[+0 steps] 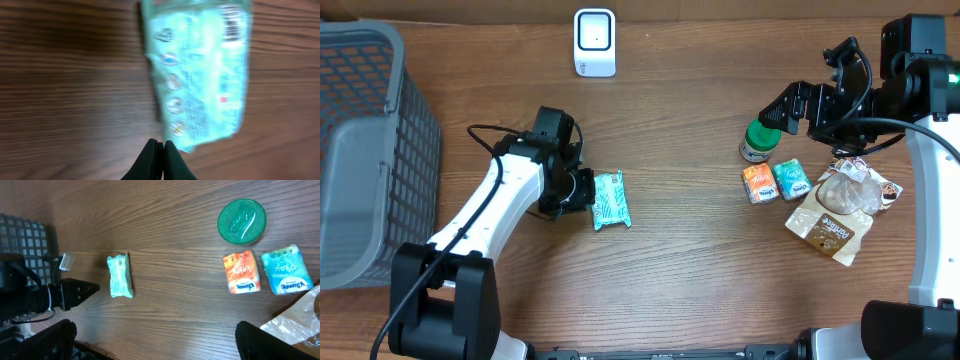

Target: Scan the item barcode

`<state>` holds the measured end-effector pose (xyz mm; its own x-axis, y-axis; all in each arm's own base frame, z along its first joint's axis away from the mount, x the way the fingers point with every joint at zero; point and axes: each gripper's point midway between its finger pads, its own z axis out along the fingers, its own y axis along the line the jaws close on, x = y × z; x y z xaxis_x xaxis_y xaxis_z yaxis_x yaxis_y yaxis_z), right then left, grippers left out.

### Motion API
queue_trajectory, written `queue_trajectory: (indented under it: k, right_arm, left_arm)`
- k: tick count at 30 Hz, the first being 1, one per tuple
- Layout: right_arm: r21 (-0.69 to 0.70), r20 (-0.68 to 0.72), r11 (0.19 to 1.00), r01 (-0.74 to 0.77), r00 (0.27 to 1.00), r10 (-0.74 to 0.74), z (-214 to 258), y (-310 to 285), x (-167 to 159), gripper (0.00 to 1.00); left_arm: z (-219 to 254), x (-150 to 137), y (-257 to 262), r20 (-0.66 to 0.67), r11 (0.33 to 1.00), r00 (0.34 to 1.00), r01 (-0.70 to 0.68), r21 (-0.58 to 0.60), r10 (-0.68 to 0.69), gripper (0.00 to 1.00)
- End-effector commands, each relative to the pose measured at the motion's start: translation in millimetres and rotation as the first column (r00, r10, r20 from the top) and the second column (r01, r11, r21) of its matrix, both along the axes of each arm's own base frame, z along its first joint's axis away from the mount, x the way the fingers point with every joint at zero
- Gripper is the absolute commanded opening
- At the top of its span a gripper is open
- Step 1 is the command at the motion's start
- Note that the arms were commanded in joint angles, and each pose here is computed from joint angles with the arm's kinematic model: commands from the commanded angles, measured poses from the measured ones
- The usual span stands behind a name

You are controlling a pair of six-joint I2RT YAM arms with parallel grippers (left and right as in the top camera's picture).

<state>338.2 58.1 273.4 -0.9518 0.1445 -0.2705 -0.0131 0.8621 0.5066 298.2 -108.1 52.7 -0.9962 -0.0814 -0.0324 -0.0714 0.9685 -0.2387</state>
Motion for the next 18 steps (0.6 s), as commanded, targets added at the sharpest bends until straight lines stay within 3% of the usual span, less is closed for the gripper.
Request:
queue_trajectory:
  k: [1, 6, 11, 18]
  right_arm:
    - [-0.006, 0.027, 1.0, -0.011, 1.0, 0.011, 5, 1, 4, 1.0]
    - [-0.006, 0.026, 1.0, -0.011, 1.0, 0.011, 5, 2, 4, 1.0]
    - [-0.006, 0.027, 1.0, -0.01, 1.0, 0.011, 5, 1, 4, 1.0]
    - [-0.004, 0.024, 1.0, -0.008, 1.0, 0.008, 5, 2, 4, 1.0]
  left_arm:
    - [-23, -11, 17, -0.02, 0.994, 1.0, -0.007, 0.105, 0.01, 0.04]
    - [-49, -22, 18, -0.042, 0.995, 0.999, -0.018, 0.1, 0.022, 0.04]
    - [-59, -25, -8, -0.029, 1.0, 0.999, 0.019, -0.016, -0.019, 0.05]
    - [-51, -26, -64, 0.079, 0.961, 0.967, 0.249, -0.121, -0.241, 0.04]
